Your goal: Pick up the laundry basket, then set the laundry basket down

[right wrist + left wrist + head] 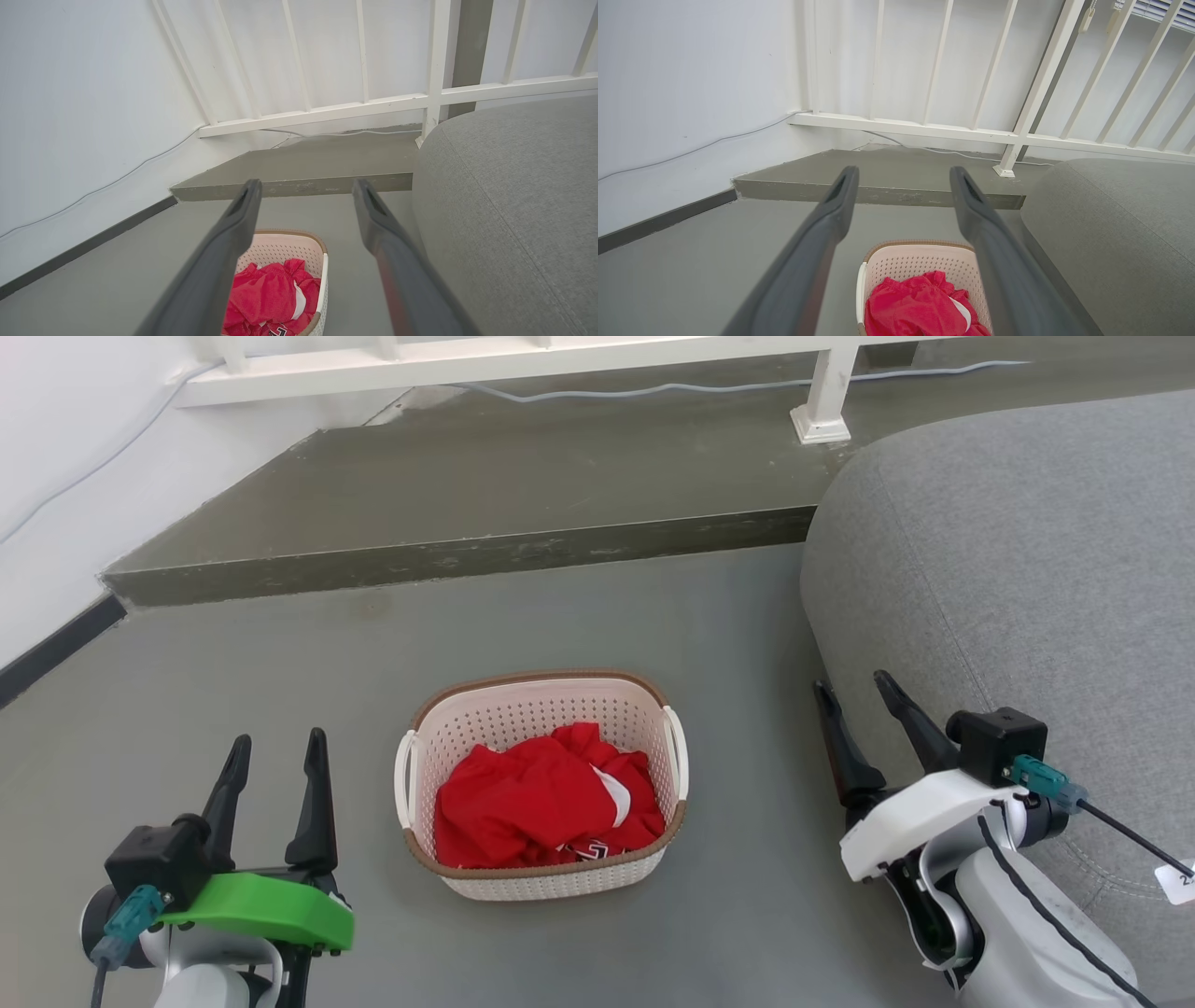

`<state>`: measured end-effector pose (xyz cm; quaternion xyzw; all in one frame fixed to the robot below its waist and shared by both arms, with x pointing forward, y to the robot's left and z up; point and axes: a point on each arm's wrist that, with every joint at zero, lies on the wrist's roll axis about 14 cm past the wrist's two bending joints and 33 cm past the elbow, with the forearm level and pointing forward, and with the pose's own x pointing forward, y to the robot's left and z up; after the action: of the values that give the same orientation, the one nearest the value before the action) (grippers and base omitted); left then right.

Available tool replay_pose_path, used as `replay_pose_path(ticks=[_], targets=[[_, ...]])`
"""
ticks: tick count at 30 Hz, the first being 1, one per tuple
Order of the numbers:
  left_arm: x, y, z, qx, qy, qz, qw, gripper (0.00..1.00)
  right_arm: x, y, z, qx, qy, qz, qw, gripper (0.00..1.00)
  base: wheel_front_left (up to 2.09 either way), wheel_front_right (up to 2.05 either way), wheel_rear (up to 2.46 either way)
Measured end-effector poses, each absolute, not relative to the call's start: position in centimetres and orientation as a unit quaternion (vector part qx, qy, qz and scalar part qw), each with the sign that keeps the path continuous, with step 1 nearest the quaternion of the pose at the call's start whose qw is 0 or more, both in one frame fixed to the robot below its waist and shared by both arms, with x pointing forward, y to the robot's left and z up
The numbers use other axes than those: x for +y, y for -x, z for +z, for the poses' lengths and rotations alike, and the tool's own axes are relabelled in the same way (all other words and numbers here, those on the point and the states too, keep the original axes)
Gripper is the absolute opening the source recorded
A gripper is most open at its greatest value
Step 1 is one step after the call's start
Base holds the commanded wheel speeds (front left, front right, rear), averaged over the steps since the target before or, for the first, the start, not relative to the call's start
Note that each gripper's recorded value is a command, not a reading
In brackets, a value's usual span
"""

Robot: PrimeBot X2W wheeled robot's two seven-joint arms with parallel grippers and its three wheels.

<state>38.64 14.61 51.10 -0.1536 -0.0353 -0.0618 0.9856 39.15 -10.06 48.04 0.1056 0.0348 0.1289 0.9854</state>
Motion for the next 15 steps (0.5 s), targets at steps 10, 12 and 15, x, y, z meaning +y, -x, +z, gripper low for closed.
replay_pose_path(ticks=[10,12,15], targets=[[14.69,-38.4,51.1,-0.037,0.154,-0.062,0.985,1.0,-9.97,-38.68,47.76,0.037,-0.106,0.131,0.985,1.0,0.0,0.0,0.0],[14.65,-38.32,50.99,-0.035,0.154,-0.063,0.985,1.0,-9.96,-38.71,47.83,0.036,-0.107,0.132,0.985,1.0,0.0,0.0,0.0],[14.63,-38.26,50.88,-0.034,0.155,-0.061,0.985,1.0,-9.98,-38.76,47.88,0.035,-0.107,0.131,0.985,1.0,0.0,0.0,0.0]])
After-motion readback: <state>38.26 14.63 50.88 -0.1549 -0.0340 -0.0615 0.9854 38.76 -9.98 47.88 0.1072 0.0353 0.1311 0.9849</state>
